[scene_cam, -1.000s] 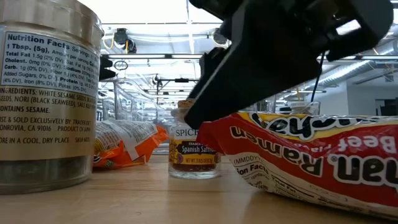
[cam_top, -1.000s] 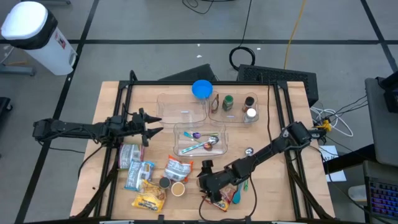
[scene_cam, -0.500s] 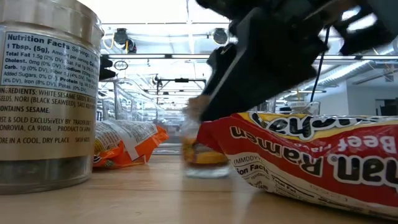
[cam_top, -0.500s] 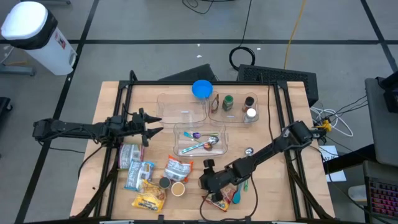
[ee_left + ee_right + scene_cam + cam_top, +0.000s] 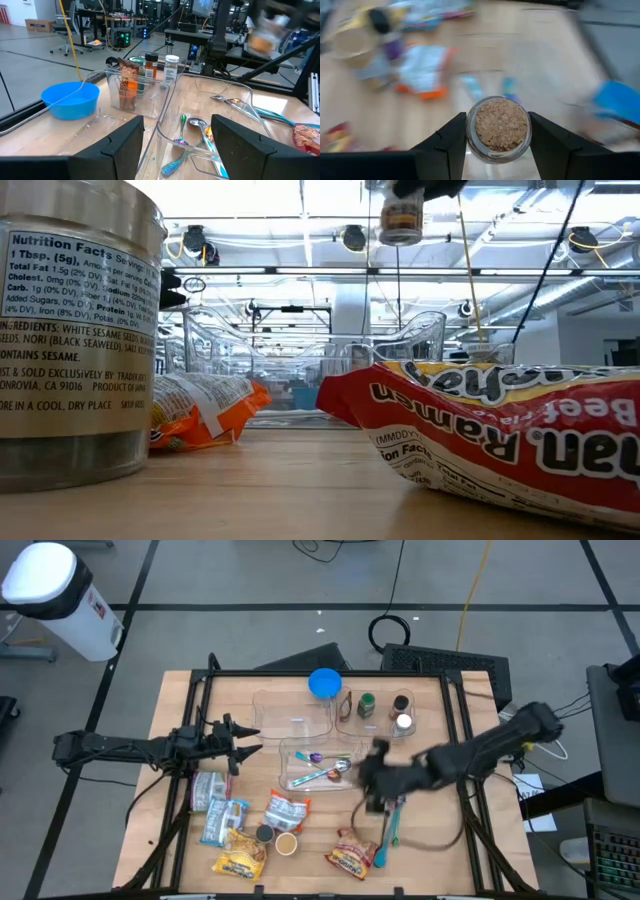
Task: Pick & Place Food Item
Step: Put the brown seasoning bottle into the top right transparent bin
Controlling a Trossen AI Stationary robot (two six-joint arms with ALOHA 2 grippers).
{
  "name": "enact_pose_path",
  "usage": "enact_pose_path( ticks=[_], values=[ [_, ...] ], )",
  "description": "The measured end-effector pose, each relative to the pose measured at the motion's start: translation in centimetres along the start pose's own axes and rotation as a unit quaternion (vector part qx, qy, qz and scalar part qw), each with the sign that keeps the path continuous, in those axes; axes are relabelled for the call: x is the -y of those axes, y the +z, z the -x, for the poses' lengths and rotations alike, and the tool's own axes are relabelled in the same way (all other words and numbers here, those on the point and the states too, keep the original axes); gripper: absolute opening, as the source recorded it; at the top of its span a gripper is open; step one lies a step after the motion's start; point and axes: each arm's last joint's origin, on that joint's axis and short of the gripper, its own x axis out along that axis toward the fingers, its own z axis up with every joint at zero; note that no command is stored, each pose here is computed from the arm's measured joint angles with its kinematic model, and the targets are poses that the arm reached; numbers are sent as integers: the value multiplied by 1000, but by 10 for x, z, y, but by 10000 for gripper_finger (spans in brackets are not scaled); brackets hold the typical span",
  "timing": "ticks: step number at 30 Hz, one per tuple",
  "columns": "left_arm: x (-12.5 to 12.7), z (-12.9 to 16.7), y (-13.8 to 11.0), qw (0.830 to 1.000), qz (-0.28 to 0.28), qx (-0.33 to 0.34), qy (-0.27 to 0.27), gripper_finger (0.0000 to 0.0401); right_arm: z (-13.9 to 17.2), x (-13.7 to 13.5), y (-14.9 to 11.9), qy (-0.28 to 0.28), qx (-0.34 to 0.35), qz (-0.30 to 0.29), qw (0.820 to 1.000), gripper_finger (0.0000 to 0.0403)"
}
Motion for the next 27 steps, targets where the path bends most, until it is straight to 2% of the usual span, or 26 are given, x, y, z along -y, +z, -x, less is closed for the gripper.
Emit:
enact_pose_path(
  ticks=[5,10,13,19,27],
  values=[
    [0,0,0,1000,0,0,0,241,5,65,-16,-54,11,-71,996,164],
    [0,0,0,1000,0,0,0,241,-24,121,-57,-79,-4,-140,987,164],
    [0,0,0,1000,0,0,0,241,-42,146,-84,-73,-4,-174,982,164],
    [0,0,0,1000,0,0,0,241,-61,179,-114,-78,-1,-204,976,164],
    [0,0,0,1000,0,0,0,241,-84,197,-133,-81,-57,-185,978,164]
  ],
)
